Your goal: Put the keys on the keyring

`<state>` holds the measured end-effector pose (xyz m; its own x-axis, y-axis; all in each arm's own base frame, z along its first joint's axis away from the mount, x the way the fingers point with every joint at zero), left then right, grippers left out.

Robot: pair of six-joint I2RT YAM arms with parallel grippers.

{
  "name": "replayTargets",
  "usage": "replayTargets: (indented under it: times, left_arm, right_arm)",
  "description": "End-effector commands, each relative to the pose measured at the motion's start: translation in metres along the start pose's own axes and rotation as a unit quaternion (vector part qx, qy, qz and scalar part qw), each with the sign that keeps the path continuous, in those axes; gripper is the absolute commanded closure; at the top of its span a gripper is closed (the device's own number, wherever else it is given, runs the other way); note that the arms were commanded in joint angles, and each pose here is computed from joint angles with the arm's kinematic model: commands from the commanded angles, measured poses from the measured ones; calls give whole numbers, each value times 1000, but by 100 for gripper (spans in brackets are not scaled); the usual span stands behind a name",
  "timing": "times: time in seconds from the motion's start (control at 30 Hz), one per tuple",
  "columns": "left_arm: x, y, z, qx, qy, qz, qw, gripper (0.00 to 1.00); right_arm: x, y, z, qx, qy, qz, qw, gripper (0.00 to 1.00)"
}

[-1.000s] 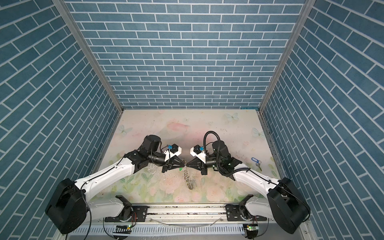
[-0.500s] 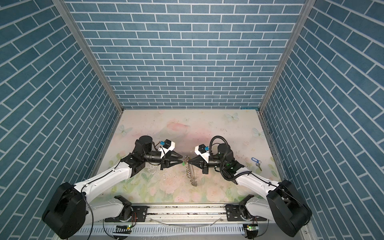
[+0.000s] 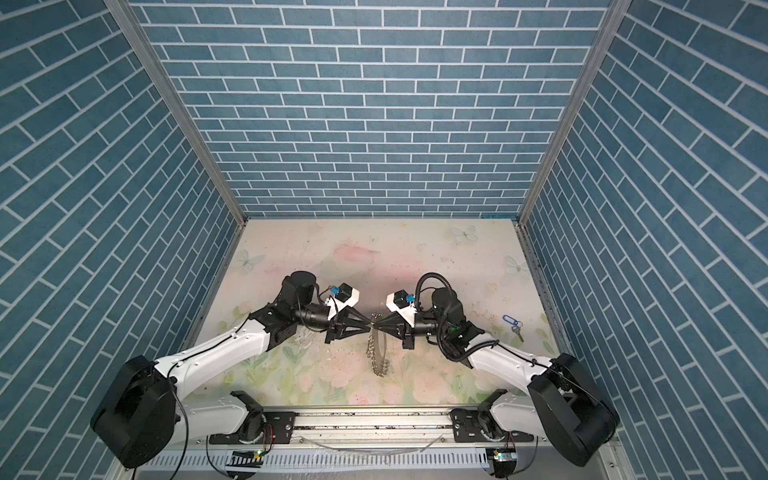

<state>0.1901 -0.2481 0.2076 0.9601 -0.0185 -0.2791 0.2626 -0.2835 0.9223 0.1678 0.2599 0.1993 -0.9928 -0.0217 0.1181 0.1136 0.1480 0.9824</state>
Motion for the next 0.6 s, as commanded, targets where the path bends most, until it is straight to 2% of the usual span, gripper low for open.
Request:
replayTargets:
  times: [0.0,0.33,0.57]
  left_arm:
    - [0,9,2,3,-3,11,1000,79]
    - [2,8,3,9,-3,1,1000,90]
    - [7,6,4,21,15,-7,1000,93]
  right_arm:
    - [1,14,3,-20,6,-24,999,100]
    - [3,11,5,-11,-2,-38,999,100]
    - [8,12,5,-12,0,-51,999,100]
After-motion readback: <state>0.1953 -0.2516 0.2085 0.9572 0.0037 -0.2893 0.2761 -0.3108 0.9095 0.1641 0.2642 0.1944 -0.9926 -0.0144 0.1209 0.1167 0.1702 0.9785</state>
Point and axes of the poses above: each gripper's point midway between its finger pads, its own z axis out along the fingers, its own x axis along the line the jaws close on, y = z × x, the point moved 5 cm from there along -z, back along the fingers, and after that the axes turned 3 degrees about -z, right-handed, at the moved point
